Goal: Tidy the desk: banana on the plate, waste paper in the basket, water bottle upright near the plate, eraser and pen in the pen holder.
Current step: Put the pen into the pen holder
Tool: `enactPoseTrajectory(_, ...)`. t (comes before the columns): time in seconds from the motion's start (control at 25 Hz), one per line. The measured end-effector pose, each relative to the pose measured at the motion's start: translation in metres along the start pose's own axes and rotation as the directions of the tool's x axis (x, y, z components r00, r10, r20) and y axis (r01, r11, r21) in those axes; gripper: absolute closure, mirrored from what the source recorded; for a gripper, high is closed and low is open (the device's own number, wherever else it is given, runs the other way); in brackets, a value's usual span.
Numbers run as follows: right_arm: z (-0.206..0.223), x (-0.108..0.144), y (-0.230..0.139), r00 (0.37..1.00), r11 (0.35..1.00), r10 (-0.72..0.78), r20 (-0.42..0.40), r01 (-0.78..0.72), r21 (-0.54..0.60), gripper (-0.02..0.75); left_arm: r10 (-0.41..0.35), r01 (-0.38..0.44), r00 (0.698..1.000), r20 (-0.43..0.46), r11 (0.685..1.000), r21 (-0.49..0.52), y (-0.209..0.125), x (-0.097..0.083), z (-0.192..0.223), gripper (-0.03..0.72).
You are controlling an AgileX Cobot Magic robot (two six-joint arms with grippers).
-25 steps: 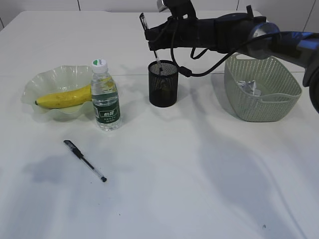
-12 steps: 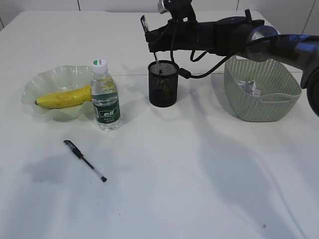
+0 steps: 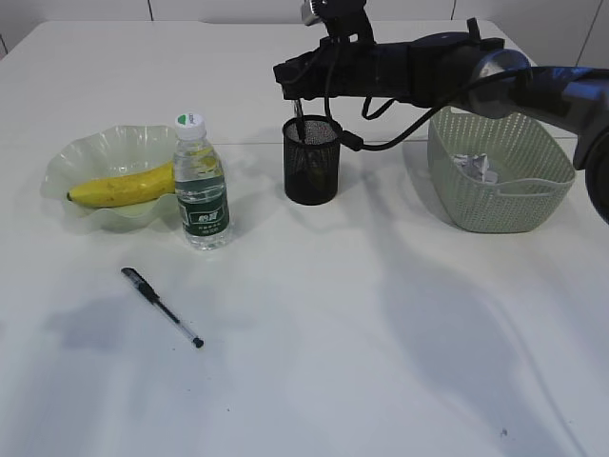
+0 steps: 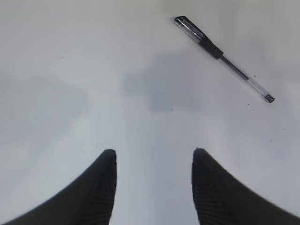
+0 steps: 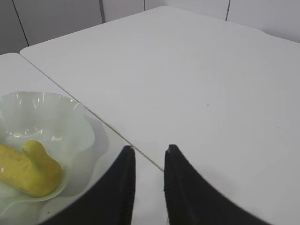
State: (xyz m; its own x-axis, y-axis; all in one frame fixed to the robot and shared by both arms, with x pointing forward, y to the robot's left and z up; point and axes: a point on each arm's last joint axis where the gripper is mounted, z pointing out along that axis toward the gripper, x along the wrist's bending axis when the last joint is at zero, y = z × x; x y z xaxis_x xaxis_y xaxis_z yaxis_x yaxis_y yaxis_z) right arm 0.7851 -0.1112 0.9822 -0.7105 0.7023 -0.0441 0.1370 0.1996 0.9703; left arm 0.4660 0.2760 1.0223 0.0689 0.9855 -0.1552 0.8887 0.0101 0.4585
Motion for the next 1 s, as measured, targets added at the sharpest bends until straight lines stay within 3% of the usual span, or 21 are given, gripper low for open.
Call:
enactPoseTrajectory(0.4,-0.008,0.001,0.014,1.0,0.999,-0.021,0.004,0.021,0.042,0.556,0.0,0.0,1.0,0.0,1.0,0.0,0.0,0.0,0.0,0.326)
enactPoseTrajectory(0.76,-0.042,0.008,0.055,0.998,0.975,0.051,0.03,-0.056,0.216,0.548,0.0,0.0,1.0,0.0,1.0,0.0,0.0,0.0,0.0,0.326)
enactPoseTrajectory(1.0,-0.086,0.015,0.084,0.988,0.885,0.099,0.12,-0.142,0.443,0.546,0.0,0.0,1.0,0.0,1.0,0.0,0.0,0.0,0.0,0.326)
